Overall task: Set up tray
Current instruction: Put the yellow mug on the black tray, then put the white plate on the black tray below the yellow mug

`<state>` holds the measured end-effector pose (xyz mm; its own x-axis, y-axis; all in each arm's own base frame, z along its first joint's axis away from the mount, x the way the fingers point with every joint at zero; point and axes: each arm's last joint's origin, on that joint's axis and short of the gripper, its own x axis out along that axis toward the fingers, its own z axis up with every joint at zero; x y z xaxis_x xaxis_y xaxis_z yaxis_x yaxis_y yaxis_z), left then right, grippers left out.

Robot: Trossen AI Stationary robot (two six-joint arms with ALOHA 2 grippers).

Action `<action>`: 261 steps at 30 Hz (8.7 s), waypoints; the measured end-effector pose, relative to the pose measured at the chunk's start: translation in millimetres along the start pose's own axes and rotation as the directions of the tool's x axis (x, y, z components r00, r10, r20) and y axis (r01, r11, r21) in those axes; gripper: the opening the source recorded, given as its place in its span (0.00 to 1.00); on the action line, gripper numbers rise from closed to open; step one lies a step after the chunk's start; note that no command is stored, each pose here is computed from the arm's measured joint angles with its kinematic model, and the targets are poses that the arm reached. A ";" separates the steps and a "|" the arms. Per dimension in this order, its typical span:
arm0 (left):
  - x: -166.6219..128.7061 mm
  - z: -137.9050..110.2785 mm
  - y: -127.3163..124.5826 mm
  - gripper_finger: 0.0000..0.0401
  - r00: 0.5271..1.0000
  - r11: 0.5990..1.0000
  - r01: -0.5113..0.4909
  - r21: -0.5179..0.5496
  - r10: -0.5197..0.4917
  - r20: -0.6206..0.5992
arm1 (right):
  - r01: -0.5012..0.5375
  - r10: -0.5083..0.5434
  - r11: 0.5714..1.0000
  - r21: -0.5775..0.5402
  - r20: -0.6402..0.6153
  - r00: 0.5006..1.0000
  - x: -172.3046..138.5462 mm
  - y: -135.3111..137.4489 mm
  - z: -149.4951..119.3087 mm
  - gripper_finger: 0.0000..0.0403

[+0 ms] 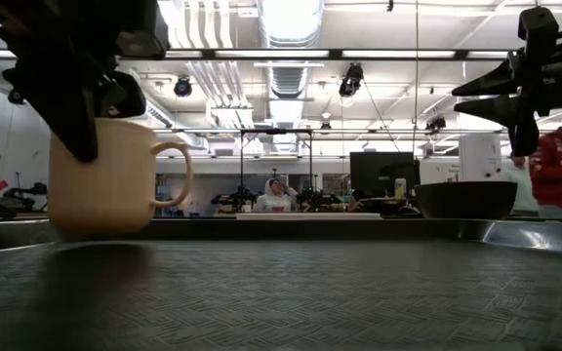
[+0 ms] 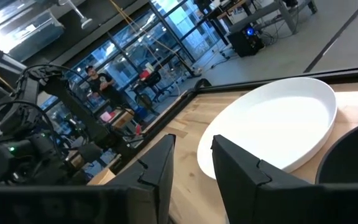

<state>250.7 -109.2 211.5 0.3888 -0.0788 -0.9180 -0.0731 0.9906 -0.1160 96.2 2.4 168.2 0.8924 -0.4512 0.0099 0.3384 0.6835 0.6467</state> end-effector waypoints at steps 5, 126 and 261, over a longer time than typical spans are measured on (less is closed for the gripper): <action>0.3 -1.4 1.4 0.00 1.000 1.000 -0.029 0.006 0.029 -0.004 | 0.000 0.000 1.000 0.000 0.000 1.000 0.0 0.0 0.0 0.26; 65.5 171.0 161.1 0.65 0.955 0.930 -0.296 0.218 0.282 0.094 | 0.007 -0.007 1.000 -0.019 -0.015 1.000 1.0 -0.3 -1.8 0.24; -11.6 198.6 21.2 0.00 0.962 0.956 -0.224 0.190 0.186 0.199 | 0.008 -0.009 0.995 -0.098 -0.012 1.000 1.0 -0.4 -1.6 0.24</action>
<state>427.0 -65.0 294.9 0.5433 0.1303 -0.8294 0.0173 0.9859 0.1663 97.4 2.6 166.7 0.8926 -0.4508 -0.0052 0.3735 0.7329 0.5686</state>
